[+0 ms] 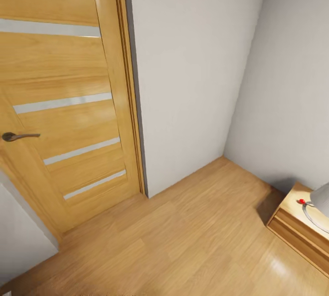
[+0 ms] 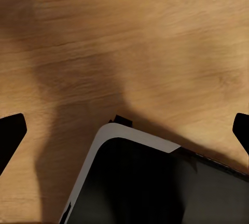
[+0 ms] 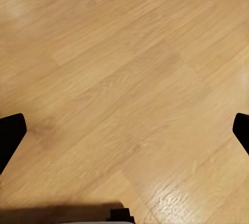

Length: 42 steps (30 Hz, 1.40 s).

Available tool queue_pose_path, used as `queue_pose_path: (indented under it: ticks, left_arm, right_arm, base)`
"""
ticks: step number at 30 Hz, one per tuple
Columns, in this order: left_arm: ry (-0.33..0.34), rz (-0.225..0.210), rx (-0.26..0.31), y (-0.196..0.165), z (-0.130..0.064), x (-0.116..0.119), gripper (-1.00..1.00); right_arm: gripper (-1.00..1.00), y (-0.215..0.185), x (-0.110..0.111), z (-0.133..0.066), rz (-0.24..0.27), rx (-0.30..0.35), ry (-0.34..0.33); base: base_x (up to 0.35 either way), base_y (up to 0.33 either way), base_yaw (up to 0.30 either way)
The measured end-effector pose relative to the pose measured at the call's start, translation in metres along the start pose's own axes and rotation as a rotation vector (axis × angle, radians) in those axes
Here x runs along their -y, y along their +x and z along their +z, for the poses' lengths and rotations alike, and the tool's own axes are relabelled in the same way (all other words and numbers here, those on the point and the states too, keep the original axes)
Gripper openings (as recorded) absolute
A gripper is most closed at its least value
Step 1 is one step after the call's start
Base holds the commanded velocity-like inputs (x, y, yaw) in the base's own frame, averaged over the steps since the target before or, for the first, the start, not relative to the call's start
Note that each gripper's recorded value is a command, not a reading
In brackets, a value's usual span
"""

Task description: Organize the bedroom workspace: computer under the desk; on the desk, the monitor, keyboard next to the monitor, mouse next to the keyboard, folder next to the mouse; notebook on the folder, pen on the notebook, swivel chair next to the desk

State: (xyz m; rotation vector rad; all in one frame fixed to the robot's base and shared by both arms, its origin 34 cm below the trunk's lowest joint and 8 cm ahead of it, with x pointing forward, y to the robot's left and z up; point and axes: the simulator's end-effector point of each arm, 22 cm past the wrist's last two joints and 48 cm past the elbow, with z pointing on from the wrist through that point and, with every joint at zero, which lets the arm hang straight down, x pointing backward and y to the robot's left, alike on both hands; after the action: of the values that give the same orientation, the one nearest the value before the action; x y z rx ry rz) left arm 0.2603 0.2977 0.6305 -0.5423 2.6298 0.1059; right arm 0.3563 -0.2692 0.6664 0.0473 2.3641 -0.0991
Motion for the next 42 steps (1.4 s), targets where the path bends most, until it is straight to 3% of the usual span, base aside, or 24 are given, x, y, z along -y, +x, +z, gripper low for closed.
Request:
queue_pose_path:
  ticks: [42]
  left_arm:
    - [0.001,-0.005,0.014,-0.0045,0.0004,-0.0002,1.0]
  right_arm:
    - [1.0,-0.0095,0.0017,0.0035,0.003,0.023,0.005]
  base:
    - [0.0,-0.001,0.284]
